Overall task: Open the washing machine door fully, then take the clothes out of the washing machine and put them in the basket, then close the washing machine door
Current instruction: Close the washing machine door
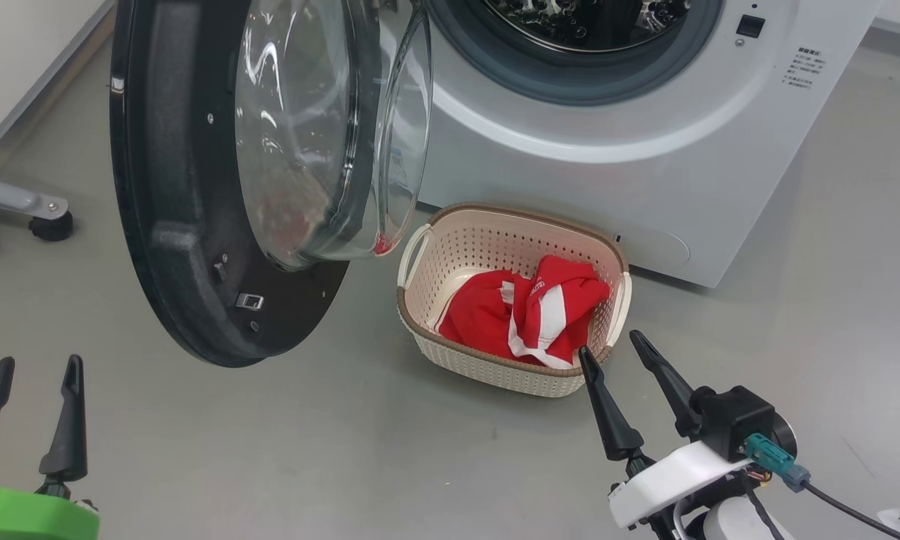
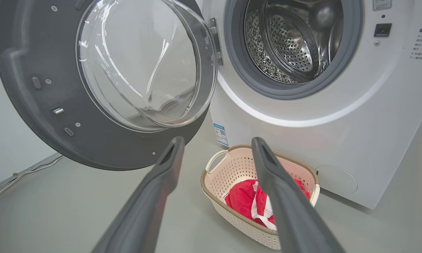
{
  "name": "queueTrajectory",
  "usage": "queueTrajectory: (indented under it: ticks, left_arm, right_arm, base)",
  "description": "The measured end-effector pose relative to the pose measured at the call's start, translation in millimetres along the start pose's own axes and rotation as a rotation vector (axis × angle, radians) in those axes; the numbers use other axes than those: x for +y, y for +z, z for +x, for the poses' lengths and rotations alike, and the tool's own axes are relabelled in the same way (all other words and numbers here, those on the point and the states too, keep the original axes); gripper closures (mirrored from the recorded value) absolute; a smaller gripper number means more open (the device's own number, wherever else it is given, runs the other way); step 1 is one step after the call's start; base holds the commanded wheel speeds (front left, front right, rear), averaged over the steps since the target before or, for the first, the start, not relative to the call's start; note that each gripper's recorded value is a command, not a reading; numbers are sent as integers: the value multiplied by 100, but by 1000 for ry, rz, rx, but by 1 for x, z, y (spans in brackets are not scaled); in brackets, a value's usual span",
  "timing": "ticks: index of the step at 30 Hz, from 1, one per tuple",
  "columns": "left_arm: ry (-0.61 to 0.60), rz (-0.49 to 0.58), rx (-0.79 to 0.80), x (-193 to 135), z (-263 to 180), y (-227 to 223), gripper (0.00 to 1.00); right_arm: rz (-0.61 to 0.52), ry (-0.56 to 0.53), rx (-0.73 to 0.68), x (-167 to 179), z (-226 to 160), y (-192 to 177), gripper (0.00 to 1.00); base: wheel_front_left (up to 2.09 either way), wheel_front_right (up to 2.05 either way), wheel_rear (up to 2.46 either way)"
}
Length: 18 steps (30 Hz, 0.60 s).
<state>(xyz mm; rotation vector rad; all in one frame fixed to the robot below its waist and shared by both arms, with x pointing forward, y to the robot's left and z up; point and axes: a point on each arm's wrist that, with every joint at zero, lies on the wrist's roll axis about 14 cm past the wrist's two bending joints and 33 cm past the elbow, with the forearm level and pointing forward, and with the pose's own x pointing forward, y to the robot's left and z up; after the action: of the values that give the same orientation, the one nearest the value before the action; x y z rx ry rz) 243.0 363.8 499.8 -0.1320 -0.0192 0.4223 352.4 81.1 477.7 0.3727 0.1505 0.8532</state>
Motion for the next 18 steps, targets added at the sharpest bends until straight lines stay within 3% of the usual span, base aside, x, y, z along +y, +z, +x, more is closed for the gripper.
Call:
queueTrajectory:
  ticks: [10,11,12,13,18]
  left_arm:
    - [8,1,-5,3,-2,1,0]
    - [7,1,-6,3,-1,2,34]
    - [7,0,-6,3,-1,2,75]
    - [7,0,-7,3,-1,2,100]
    - [-2,4,-7,1,-1,3,100]
  right_arm:
    - [-2,11,1,3,0,0,0]
    - [-2,11,1,3,0,0,0]
    - [-2,11,1,3,0,0,0]
    - [-2,11,1,3,0,0,0]
    - [1,10,2,3,0,-1,0]
  base:
    - [0,0,0]
    - [0,0,0]
    - [0,0,0]
    - [0,0,0]
    - [0,0,0]
